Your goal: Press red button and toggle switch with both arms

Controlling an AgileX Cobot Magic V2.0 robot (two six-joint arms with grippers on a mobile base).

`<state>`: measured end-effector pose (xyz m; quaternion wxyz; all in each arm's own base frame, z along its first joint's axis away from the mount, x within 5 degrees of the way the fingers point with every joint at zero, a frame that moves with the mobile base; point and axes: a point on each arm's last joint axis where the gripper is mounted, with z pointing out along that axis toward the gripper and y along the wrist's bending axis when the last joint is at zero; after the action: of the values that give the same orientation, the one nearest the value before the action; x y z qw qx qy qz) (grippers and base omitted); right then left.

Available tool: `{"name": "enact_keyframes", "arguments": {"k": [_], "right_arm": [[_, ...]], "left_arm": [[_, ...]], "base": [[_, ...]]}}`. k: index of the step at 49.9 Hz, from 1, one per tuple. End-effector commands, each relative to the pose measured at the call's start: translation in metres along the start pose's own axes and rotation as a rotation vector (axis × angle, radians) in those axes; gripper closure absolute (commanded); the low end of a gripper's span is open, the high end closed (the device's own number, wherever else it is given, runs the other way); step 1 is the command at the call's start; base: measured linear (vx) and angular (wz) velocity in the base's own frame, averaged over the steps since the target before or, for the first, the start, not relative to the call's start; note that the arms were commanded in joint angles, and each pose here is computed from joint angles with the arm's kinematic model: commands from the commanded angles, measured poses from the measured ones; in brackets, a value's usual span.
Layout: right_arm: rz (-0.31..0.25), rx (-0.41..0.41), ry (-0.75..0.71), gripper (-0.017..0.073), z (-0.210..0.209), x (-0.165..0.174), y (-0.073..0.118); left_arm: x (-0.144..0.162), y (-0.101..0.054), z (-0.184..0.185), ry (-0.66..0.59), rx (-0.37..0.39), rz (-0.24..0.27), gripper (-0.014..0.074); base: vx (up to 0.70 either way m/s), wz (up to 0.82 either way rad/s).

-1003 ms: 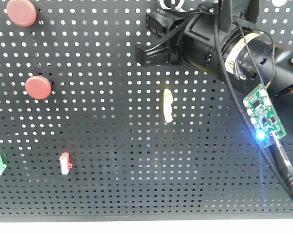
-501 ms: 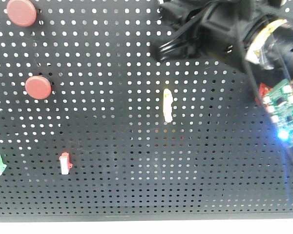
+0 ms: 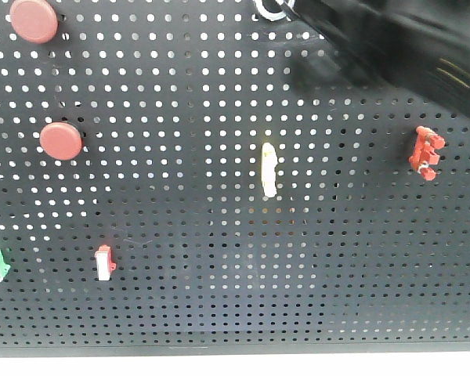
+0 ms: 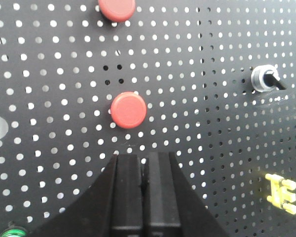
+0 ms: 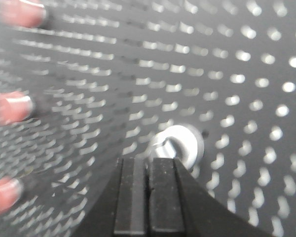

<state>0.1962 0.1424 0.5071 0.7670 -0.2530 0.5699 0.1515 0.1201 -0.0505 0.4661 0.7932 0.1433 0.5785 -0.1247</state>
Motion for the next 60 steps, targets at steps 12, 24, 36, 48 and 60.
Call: {"name": "enact_keyframes", "arguments": {"k": [12,24,36,48,60], "right_arm": [[-0.013,-0.009,-0.064,0.0562,-0.033,-0.001,0.001],[-0.013,-0.009,-0.057,0.0562,-0.033,0.0,0.001],[-0.013,-0.009,-0.057,0.0562,-0.033,0.0,0.001],[-0.013,-0.009,-0.057,0.0562,-0.033,0.0,0.001],[-0.013,-0.009,-0.057,0.0562,-0.033,0.0,0.001]], "left_arm": [[-0.015,0.001,-0.002,-0.098,-0.009,-0.017,0.0593],[-0.015,0.001,-0.002,-0.098,-0.009,-0.017,0.0594],[-0.015,0.001,-0.002,-0.098,-0.009,-0.017,0.0592],[0.0,0.008,-0.029,-0.116,-0.082,0.009,0.0592],[0.094,0.012,-0.096,-0.007,-0.294,0.084,0.0592]], "base": [[0.0,0.0],[0.0,0.0],[0.0,0.0],[0.0,0.0],[0.0,0.0]]}}
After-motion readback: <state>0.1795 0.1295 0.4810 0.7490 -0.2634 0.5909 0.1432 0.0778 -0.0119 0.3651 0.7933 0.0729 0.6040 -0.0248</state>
